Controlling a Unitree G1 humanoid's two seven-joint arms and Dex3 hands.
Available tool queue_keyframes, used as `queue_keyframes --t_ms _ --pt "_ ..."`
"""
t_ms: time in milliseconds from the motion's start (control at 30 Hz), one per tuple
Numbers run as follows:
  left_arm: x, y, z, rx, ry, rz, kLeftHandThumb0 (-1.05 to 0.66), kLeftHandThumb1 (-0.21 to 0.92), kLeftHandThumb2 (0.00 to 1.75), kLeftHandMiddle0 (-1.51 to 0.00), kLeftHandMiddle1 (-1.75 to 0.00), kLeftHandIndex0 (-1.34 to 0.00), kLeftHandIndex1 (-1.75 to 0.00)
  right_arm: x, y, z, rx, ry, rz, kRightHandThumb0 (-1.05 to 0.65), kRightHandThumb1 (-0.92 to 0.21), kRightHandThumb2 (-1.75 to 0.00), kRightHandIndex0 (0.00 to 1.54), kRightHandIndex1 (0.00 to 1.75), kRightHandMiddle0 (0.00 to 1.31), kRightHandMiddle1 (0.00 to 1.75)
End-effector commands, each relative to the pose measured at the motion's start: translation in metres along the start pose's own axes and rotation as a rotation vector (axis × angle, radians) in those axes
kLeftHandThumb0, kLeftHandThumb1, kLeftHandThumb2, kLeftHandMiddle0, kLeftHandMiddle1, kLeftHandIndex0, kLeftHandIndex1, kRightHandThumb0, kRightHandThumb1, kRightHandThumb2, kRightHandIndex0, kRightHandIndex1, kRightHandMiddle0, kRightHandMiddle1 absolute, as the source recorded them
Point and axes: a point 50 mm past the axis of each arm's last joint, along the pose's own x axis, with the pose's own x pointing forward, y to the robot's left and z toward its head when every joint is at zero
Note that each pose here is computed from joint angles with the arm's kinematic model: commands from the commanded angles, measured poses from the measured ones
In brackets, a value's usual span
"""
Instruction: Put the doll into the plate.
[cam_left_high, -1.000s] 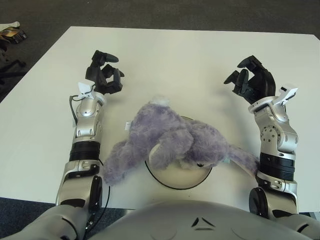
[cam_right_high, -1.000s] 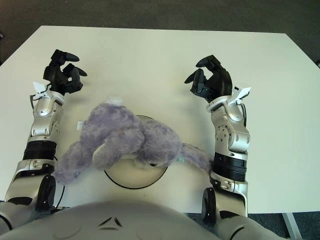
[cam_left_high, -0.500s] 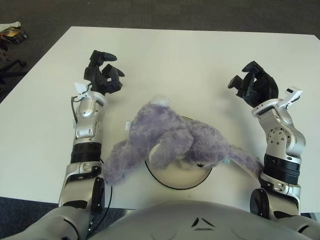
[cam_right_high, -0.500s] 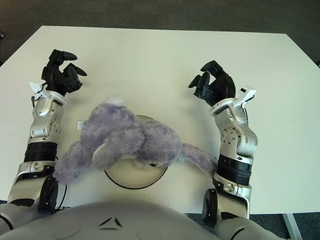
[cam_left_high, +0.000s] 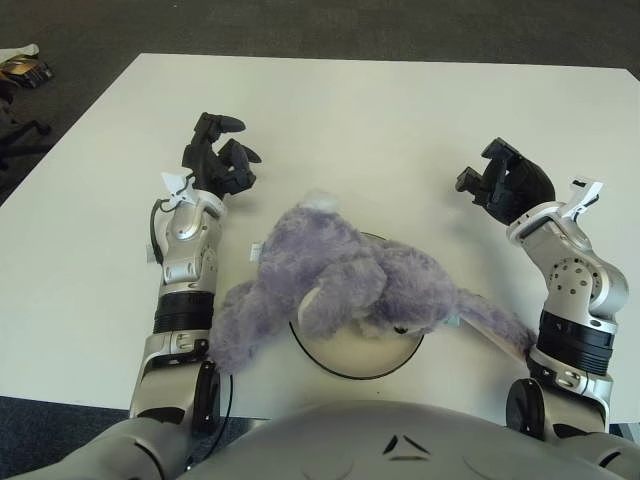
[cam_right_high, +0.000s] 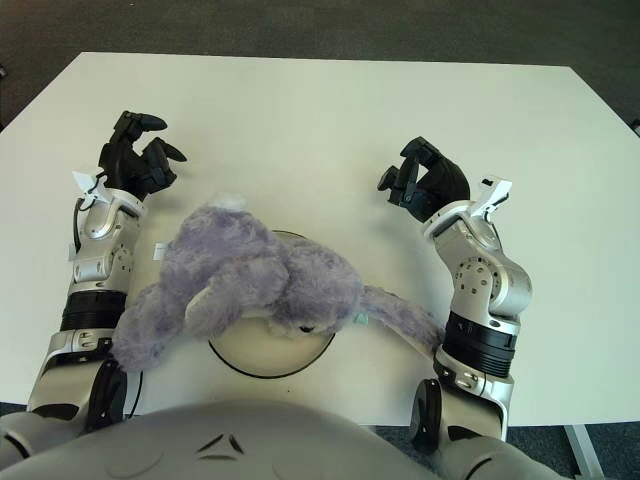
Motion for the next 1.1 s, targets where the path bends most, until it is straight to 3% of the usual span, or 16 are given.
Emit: queue_keyframes --t_ms 0,133,233,367,467,533,800,1067 --pt "-0.001 -0.001 -0.002 -0.003 0.011 -0.017 -0.02 0.32 1.34 -0.65 -1.75 -0.34 -1.75 -0.002 -0.001 -0.015 -0.063 -0.001 -0.048 -0.01 0.08 -1.70 0.89 1.75 0.78 1.57" --pt "-0.001 -0.002 -0.004 -0.014 0.017 -0.020 -0.02 0.30 1.36 -0.66 -1.75 -0.35 -1.75 -0.001 0.001 -0.025 -0.150 -0.058 -0.088 -0.01 0.07 -1.67 0.89 1.75 0.82 1.49" --pt "-0.002 -0.003 -0.007 -0.030 0.027 -0.019 -0.01 0.30 1.36 -0.57 -1.75 -0.45 -1.75 0.000 0.004 -0.031 -0.190 -0.120 -0.107 -0.01 0.06 -1.65 0.88 1.75 0.82 1.45" --pt "-0.004 -0.005 -0.012 -0.057 0.060 -0.013 -0.01 0.29 1.36 -0.53 -1.75 -0.49 -1.75 0.005 0.000 -0.038 -0.247 -0.209 -0.113 -0.02 0.05 -1.64 0.88 1.75 0.80 1.46" --pt "-0.004 -0.006 -0.015 -0.073 0.073 -0.013 -0.01 0.29 1.36 -0.52 -1.75 -0.50 -1.75 0.007 -0.005 -0.042 -0.277 -0.241 -0.109 -0.02 0.04 -1.64 0.88 1.75 0.78 1.49" --pt "-0.005 -0.008 -0.016 -0.082 0.078 -0.015 -0.01 0.28 1.37 -0.60 -1.75 -0.44 -1.75 0.008 -0.007 -0.045 -0.289 -0.255 -0.098 -0.02 0.03 -1.64 0.88 1.75 0.75 1.53" --pt "-0.008 -0.014 -0.019 -0.094 0.085 -0.014 -0.02 0.26 1.41 -0.70 -1.75 -0.38 -1.74 0.008 -0.008 -0.057 -0.198 -0.213 -0.107 -0.01 -0.01 -1.65 0.86 1.75 0.64 1.66" --pt "-0.009 -0.016 -0.020 -0.085 0.090 -0.004 -0.02 0.25 1.42 -0.71 -1.75 -0.39 -1.74 0.011 -0.011 -0.068 -0.159 -0.148 -0.141 -0.01 -0.04 -1.60 0.81 1.75 0.65 1.63"
